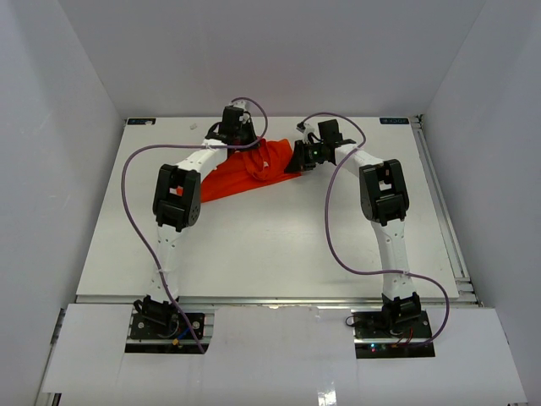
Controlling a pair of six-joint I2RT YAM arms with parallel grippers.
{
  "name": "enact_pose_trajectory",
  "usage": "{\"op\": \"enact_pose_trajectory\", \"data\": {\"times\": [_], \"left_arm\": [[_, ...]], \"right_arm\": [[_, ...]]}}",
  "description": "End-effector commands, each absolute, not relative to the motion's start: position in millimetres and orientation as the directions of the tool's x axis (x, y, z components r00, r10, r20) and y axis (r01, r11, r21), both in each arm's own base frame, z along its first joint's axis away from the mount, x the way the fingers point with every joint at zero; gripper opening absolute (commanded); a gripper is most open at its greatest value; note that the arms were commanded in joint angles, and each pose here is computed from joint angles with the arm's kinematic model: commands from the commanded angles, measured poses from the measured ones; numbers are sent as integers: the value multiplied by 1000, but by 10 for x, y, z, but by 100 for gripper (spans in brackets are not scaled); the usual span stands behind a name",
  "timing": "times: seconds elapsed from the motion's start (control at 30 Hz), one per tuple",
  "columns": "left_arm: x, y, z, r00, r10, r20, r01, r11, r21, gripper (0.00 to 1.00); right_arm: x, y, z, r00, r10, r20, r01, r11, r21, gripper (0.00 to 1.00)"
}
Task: Fold and stack the t-shirts
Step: Fold the tshirt
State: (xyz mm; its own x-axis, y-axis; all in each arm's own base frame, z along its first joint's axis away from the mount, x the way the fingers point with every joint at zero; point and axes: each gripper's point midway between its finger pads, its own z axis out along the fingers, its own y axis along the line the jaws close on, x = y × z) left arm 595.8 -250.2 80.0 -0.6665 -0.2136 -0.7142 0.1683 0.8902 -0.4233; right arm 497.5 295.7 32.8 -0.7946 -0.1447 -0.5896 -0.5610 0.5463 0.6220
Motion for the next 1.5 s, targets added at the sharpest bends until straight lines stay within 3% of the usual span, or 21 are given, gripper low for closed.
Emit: {"op": "enact_pose_trajectory", "data": {"times": [0.0, 0.6, 0.7, 0.73, 0.77, 0.87, 0.9, 0.97, 1.07, 1.27, 1.4, 1.47], "left_arm": [[5965, -2424, 1046, -629, -218, -746, 164, 901, -401, 8], [5705, -1573, 1042, -617, -253, -745, 39, 936, -351, 8], [5775, -1495, 1023, -627, -258, -735, 17, 939, -343, 20], [5771, -1463, 958, -640, -256, -724, -1, 943, -332, 39], [5785, -1462, 969, -640, -253, -726, -1, 944, -329, 48], [5782, -1467, 1077, -632, -259, -731, 6, 941, -338, 69], [5774, -1493, 1120, -630, -264, -731, 13, 937, -349, 71], [5727, -1554, 1248, -631, -264, -730, 48, 925, -377, 77], [5610, -1607, 1412, -631, -277, -725, 70, 910, -409, 77], [5117, -1804, 1548, -686, -288, -668, 156, 839, -522, 70], [4832, -1899, 1783, -682, -291, -671, 233, 783, -577, 79], [4757, -1945, 1801, -689, -284, -666, 257, 764, -592, 80]], "right_arm": [[4933, 2906, 120, -814, -165, -557, -531, 598, 600, 14], [4938, 2865, 108, -811, -172, -559, -531, 615, 583, 14], [4940, 2871, 111, -809, -174, -562, -535, 614, 580, 14], [4939, 2872, 111, -809, -173, -561, -534, 615, 580, 14], [4944, 2872, 116, -808, -174, -563, -536, 614, 579, 14], [4946, 2873, 112, -807, -175, -564, -537, 614, 578, 14], [4948, 2873, 120, -806, -175, -565, -538, 614, 578, 14], [4948, 2876, 119, -806, -175, -565, -539, 612, 579, 14], [4942, 2882, 122, -805, -177, -566, -541, 611, 578, 14], [4941, 2878, 120, -804, -180, -566, -542, 612, 575, 14], [4937, 2873, 121, -802, -185, -567, -545, 613, 572, 14], [4938, 2871, 126, -802, -184, -568, -545, 614, 571, 14]]}}
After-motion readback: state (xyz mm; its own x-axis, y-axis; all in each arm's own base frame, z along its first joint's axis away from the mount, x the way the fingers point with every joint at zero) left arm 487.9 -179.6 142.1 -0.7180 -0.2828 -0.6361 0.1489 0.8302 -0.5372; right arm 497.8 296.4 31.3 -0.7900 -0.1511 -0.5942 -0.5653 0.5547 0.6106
